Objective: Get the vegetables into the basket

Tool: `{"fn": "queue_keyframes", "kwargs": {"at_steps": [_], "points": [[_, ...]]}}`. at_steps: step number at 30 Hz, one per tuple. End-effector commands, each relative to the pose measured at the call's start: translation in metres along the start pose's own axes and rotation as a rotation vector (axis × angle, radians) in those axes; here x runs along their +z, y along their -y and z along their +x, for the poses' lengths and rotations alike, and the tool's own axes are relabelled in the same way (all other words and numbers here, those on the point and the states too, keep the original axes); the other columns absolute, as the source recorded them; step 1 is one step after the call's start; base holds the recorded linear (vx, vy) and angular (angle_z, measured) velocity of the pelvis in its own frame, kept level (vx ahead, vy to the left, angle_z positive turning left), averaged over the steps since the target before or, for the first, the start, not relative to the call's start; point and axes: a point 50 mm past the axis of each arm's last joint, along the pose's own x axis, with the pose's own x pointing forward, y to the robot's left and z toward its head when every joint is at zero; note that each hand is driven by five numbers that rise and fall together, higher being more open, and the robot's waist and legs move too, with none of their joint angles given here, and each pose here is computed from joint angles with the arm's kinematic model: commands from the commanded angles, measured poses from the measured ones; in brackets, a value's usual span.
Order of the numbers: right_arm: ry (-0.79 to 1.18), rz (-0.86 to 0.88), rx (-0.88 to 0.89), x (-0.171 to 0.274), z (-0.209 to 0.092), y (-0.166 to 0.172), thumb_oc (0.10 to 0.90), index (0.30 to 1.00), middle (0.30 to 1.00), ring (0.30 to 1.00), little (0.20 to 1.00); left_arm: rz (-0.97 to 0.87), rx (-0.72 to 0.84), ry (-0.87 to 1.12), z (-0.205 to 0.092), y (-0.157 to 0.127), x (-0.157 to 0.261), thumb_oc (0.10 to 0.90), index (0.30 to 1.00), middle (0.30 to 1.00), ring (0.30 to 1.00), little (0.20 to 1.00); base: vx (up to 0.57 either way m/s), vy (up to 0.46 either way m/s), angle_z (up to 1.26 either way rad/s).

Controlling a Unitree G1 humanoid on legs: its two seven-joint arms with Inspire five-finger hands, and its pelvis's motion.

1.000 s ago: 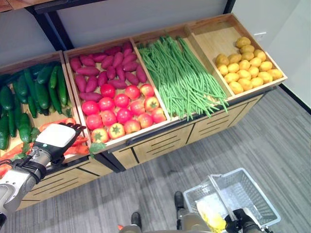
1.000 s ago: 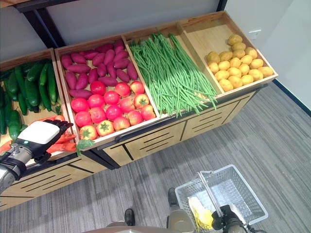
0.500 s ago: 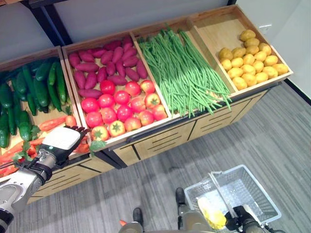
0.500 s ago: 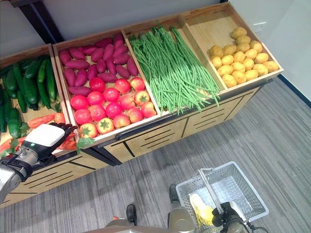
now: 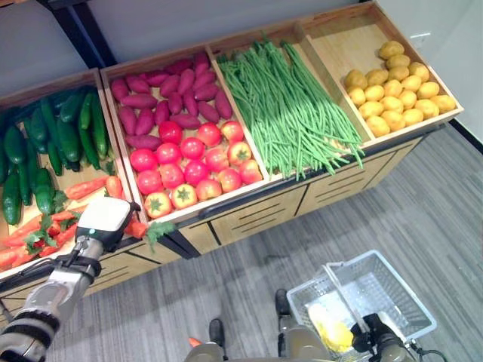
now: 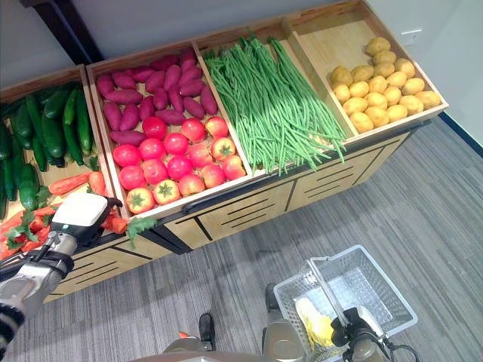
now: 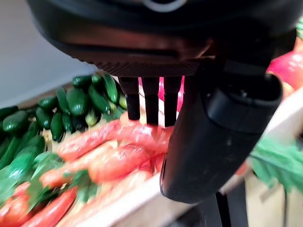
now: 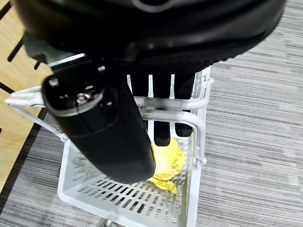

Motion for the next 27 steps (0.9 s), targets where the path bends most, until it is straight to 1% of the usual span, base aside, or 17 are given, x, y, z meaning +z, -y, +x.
{"fn": "queue_keyframes", "kwargs": {"at_steps": [1, 4, 11, 19, 22, 23, 25, 26, 27], "points": [[0.037, -0.037, -0.004, 0.004, -0.001, -0.005, 0.4, 0.3, 0.3, 0.3, 0.3, 0.117, 0.1, -0.15, 0.005, -0.028, -0.044, 0.4, 0.3, 0.3, 0.3, 0.3, 0.0, 0.0, 0.0], [0.027, -0.028, -0.013, 0.003, -0.001, -0.005, 0.4, 0.3, 0.3, 0.3, 0.3, 0.12, 0.124, -0.155, 0.01, -0.034, -0.043, 0.4, 0.3, 0.3, 0.3, 0.3, 0.0, 0.0, 0.0], [0.008, -0.026, -0.018, -0.002, -0.002, -0.005, 0.4, 0.3, 0.3, 0.3, 0.3, 0.132, 0.132, -0.17, 0.01, -0.038, -0.048, 0.4, 0.3, 0.3, 0.3, 0.3, 0.0, 0.001, -0.01], [-0.005, -0.028, -0.021, -0.008, -0.003, -0.004, 0.4, 0.3, 0.3, 0.3, 0.3, 0.146, 0.204, -0.185, 0.011, -0.058, -0.058, 0.4, 0.3, 0.3, 0.3, 0.3, 0.0, 0.0, -0.02], [-0.012, -0.021, -0.022, -0.009, -0.003, -0.004, 0.4, 0.3, 0.3, 0.3, 0.3, 0.145, 0.294, -0.171, 0.01, -0.08, -0.06, 0.4, 0.3, 0.3, 0.3, 0.3, 0.0, 0.0, 0.0], [-0.011, -0.022, -0.022, -0.009, -0.003, -0.004, 0.4, 0.3, 0.3, 0.3, 0.3, 0.145, 0.294, -0.171, 0.01, -0.079, -0.06, 0.4, 0.3, 0.3, 0.3, 0.3, 0.0, 0.0, 0.0], [-0.016, -0.011, -0.021, -0.011, -0.004, -0.005, 0.4, 0.3, 0.3, 0.3, 0.3, 0.136, 0.394, -0.163, 0.007, -0.102, -0.063, 0.4, 0.3, 0.3, 0.3, 0.3, 0.01, -0.009, 0.06], [-0.015, -0.01, -0.02, -0.01, -0.004, -0.005, 0.4, 0.3, 0.3, 0.3, 0.3, 0.101, 0.453, -0.167, 0.002, -0.111, -0.064, 0.4, 0.3, 0.3, 0.3, 0.3, 0.02, -0.011, 0.07], [-0.016, -0.007, -0.018, -0.011, -0.004, -0.006, 0.4, 0.3, 0.3, 0.3, 0.3, 0.075, 0.475, -0.173, 0.001, -0.113, -0.064, 0.4, 0.3, 0.3, 0.3, 0.3, 0.01, -0.007, 0.05]]}}
